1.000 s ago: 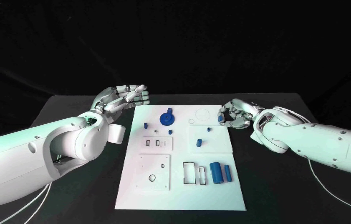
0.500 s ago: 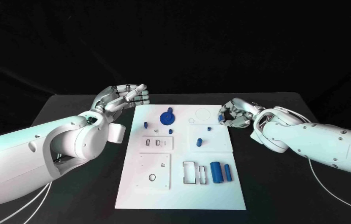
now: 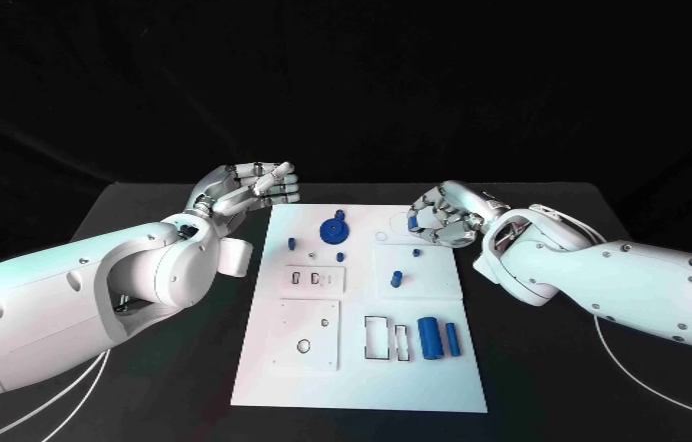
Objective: Assemble the parts on the task board
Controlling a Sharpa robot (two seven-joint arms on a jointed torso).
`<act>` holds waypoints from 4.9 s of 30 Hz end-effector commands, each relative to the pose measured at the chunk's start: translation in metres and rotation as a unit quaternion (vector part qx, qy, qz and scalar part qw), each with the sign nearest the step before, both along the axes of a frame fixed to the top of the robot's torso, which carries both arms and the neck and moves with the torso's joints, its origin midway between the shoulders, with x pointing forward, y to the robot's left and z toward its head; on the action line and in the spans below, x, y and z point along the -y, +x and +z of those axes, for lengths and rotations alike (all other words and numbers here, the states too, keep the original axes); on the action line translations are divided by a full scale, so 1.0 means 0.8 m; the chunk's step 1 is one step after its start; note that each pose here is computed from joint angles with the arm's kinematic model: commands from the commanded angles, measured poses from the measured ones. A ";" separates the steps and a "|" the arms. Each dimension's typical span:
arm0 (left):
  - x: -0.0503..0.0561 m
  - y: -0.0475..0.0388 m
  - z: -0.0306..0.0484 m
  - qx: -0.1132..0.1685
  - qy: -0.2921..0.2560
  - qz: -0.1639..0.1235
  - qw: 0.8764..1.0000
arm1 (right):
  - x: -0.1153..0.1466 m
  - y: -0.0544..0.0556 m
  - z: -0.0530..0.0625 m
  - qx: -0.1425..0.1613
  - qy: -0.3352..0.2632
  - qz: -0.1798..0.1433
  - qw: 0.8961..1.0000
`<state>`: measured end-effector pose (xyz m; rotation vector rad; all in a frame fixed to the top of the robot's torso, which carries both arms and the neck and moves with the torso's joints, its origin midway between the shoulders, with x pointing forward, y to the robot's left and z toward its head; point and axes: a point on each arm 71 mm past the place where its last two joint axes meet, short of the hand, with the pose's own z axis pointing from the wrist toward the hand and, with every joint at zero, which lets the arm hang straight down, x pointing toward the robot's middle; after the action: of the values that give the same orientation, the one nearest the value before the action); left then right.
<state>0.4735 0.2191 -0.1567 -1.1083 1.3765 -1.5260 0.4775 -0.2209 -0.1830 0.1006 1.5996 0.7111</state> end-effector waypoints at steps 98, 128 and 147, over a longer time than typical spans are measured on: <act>0.006 0.004 -0.0019 -0.004 -0.002 -0.016 1.000 | -0.203 -0.047 -0.063 -0.003 -0.095 0.098 0.991; 0.015 0.022 -0.0389 -0.068 0.283 -0.120 0.949 | -0.055 -0.042 0.023 -0.072 0.099 0.045 0.992; 0.052 0.041 -0.0375 -0.141 0.559 -0.200 0.792 | 0.008 -0.024 0.038 -0.065 0.077 0.000 0.995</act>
<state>0.5084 0.1734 -0.1809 -0.3394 2.2432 -0.6607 0.4587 -0.2290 -0.1521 0.2952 1.6523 0.8286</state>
